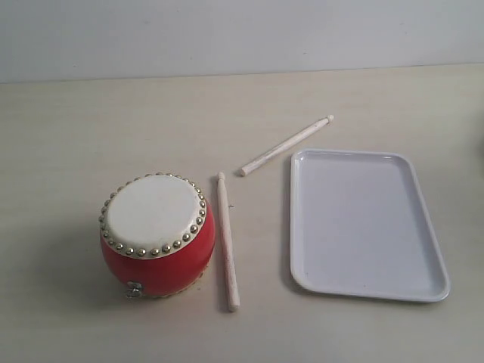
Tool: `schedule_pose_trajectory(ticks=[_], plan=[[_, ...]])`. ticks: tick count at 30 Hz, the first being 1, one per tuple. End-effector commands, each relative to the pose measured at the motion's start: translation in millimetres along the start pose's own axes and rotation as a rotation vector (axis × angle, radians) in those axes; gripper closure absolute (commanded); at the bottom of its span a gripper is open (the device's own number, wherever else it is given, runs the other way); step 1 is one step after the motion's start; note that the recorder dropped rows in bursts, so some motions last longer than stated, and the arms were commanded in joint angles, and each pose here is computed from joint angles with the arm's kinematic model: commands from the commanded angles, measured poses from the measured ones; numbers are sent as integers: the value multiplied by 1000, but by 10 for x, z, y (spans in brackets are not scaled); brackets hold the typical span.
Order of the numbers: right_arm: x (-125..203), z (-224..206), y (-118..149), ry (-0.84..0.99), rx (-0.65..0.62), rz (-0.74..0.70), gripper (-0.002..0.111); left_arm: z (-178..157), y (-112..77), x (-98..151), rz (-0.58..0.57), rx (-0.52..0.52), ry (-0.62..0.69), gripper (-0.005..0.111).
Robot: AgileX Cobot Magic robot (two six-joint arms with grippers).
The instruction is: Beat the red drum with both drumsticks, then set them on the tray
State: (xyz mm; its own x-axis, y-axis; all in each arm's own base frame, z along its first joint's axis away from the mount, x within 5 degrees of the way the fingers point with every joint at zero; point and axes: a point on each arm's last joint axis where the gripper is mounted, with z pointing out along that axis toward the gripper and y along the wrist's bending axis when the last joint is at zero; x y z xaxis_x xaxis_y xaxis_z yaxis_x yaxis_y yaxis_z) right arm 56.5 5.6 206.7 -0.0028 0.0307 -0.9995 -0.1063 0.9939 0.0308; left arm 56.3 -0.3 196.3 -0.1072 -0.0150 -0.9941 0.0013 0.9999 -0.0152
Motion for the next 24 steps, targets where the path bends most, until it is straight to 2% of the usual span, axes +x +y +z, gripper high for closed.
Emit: schedule_pose_trajectory(ticks=[1, 8, 11, 16, 22, 24], plan=[[8, -3, -2, -6, 4, -1, 108, -3, 0, 1, -11, -1, -8, 107], [8, -3, -2, -6, 4, -1, 108, -3, 0, 1, -8, -1, -8, 107], [8, -3, -2, -6, 4, -1, 108, -3, 1, -1, 90, -2, -9, 107], [8, -3, -2, -6, 4, -1, 108, -3, 1, -13, 145, -4, -23, 107], [8, -3, -2, -6, 4, -1, 108, -7, -1, -74, -174, 8, -90, 107], [8, -3, -2, -6, 4, -1, 108, -9, 0, -97, -173, 10, -116, 107]])
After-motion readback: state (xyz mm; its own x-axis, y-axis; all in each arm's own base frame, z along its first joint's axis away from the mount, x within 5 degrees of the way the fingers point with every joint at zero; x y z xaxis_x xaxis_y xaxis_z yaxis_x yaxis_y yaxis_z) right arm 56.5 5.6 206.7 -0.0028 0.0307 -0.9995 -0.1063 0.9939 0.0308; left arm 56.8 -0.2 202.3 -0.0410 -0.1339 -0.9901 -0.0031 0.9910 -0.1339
